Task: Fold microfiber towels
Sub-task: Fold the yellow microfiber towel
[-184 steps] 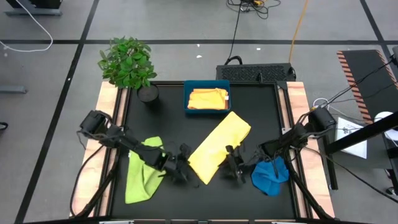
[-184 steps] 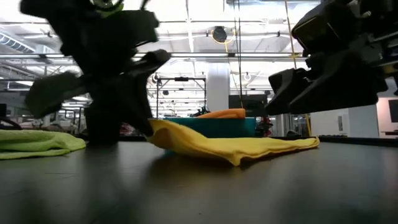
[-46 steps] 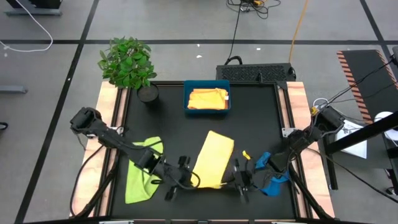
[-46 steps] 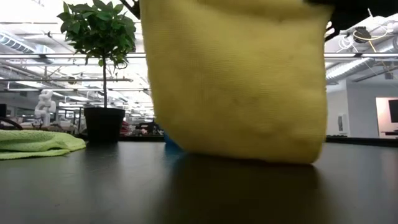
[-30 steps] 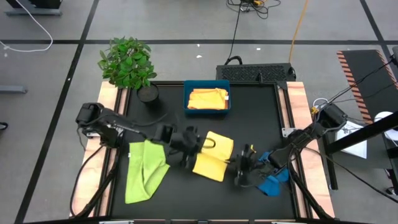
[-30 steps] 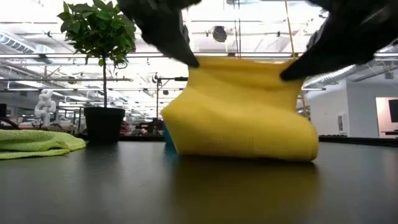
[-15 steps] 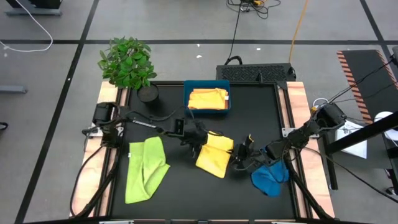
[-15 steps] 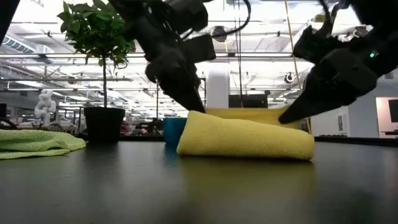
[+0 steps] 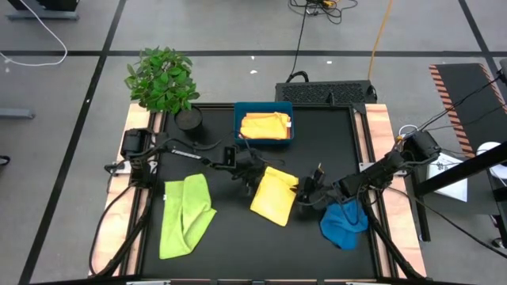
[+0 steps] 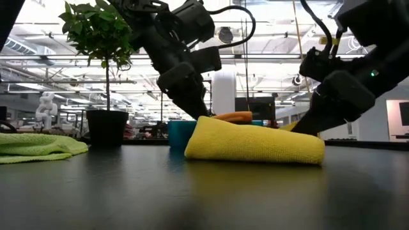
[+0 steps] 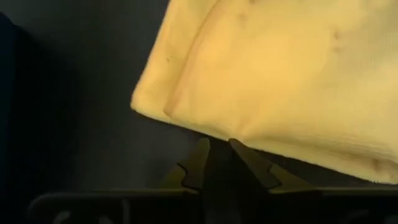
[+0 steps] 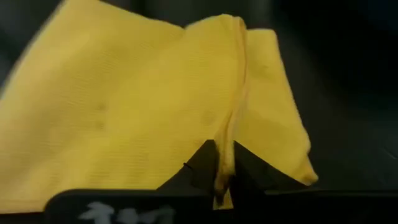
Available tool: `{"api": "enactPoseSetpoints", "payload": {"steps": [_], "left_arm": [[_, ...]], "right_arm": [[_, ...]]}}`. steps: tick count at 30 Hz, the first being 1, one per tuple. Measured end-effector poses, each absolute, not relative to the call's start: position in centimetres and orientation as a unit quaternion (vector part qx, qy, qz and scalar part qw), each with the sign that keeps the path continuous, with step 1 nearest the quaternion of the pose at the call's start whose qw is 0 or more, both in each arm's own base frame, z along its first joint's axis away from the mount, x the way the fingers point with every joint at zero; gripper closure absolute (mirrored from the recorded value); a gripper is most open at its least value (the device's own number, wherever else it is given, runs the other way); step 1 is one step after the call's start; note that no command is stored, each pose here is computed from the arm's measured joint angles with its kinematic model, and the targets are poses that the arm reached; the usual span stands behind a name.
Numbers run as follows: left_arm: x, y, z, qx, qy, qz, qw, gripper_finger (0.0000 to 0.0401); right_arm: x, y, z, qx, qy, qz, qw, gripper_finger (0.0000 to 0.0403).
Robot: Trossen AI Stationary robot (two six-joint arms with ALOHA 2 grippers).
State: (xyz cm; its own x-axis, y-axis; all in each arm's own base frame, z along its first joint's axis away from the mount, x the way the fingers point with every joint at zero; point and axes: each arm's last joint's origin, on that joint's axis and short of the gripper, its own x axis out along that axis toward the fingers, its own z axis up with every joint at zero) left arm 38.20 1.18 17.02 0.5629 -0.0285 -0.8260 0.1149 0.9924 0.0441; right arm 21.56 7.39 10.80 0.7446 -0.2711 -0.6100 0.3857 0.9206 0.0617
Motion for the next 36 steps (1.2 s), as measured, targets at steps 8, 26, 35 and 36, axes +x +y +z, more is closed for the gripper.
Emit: {"api": "enactPoseSetpoints", "payload": {"steps": [8, 26, 35, 36], "left_arm": [[37.8, 0.7, 16.8, 0.035, 0.487, -0.041, 0.872, 0.0319], [37.0, -5.6, 16.3, 0.027, 0.505, -0.072, 0.86, 0.0386], [36.0, -6.4, 13.9, 0.002, 0.461, -0.082, 0.883, 0.0381], [35.8, -6.4, 13.6, -0.001, 0.463, -0.085, 0.883, 0.0382]], "right_arm": [[22.0, 6.6, 11.0, 0.083, 0.288, -0.196, 0.934, 0.0326], [22.9, 6.9, 14.2, 0.082, 0.223, -0.06, 0.969, 0.0302], [24.0, 7.4, 12.1, 0.083, 0.231, -0.025, 0.969, 0.0304], [24.1, 7.2, 11.9, 0.083, 0.233, -0.03, 0.969, 0.0304]]}}
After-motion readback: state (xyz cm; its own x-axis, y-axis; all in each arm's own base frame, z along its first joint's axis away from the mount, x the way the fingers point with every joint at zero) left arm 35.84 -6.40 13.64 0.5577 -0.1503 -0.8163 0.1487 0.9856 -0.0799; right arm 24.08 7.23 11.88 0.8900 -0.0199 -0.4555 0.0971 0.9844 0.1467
